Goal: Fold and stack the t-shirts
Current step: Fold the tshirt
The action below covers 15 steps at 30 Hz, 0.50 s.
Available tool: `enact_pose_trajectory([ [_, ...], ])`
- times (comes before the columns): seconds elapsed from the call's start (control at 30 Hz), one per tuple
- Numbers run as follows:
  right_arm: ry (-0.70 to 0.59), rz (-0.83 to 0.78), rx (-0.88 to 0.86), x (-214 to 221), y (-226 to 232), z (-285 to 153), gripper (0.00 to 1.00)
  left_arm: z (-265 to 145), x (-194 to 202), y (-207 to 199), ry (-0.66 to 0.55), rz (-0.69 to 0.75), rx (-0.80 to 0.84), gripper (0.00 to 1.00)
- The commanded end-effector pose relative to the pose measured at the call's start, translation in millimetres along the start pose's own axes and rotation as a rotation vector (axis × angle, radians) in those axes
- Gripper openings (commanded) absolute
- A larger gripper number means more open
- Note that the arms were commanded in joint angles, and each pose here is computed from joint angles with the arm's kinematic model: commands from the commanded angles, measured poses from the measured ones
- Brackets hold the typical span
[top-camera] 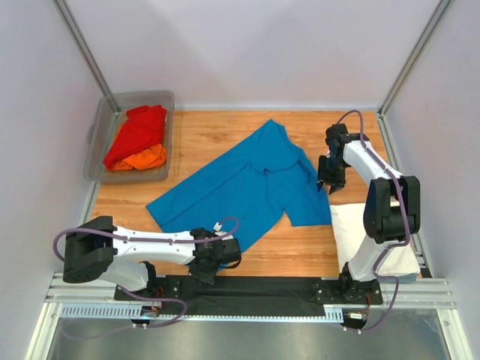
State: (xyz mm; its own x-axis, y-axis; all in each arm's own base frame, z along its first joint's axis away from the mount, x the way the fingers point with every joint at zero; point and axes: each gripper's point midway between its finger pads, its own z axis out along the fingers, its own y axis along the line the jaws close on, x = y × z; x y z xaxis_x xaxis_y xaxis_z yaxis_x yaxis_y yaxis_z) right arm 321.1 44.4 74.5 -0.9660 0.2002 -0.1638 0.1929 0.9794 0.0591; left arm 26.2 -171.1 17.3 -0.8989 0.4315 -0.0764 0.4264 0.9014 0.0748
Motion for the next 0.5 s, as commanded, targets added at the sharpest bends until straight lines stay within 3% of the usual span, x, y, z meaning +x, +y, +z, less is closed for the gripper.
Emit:
enact_pose_trajectory([
  [0.0,-0.01,-0.027,0.064,-5,-12,11,0.44,-9,-2,0,-0.03,-0.029,0.02,0.0],
  [0.33,0.078,-0.012,0.124,-5,-20,43,0.4,-16,-4,2,-0.062,-0.069,0.036,0.0],
  [0.47,0.082,0.004,0.148,-2,-25,44,0.19,-20,-6,7,-0.086,-0.092,0.031,0.0],
])
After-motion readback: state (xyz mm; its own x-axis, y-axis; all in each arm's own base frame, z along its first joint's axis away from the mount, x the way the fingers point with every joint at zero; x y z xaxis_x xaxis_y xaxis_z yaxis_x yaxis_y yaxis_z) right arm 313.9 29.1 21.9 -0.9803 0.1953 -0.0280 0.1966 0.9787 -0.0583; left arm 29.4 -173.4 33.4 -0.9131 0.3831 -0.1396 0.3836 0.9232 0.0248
